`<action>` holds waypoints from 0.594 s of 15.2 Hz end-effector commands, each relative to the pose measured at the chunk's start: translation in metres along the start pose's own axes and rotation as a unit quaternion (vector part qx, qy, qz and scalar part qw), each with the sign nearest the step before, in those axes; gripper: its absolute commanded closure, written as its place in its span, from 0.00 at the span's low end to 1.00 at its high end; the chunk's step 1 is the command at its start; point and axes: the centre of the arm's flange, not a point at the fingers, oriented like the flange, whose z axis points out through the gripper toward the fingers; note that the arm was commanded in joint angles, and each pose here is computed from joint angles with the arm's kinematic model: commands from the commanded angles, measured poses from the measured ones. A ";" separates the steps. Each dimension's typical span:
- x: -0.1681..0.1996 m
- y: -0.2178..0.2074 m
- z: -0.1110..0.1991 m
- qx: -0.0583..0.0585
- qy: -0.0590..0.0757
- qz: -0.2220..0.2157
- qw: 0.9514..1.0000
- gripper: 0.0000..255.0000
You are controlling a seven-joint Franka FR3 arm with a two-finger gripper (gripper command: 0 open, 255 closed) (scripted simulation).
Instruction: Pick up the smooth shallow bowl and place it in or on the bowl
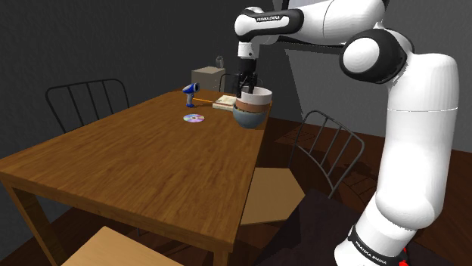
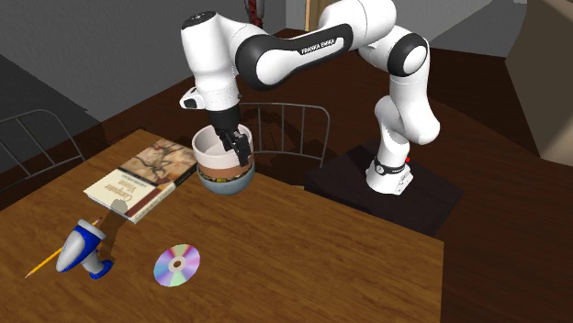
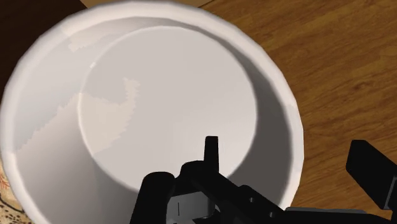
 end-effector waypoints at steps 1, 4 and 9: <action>0.000 0.000 0.000 0.000 0.000 0.000 1.000 0.00; 0.000 0.000 -0.026 0.000 0.000 0.000 1.000 0.00; 0.000 0.000 -0.050 0.000 0.000 0.000 1.000 0.00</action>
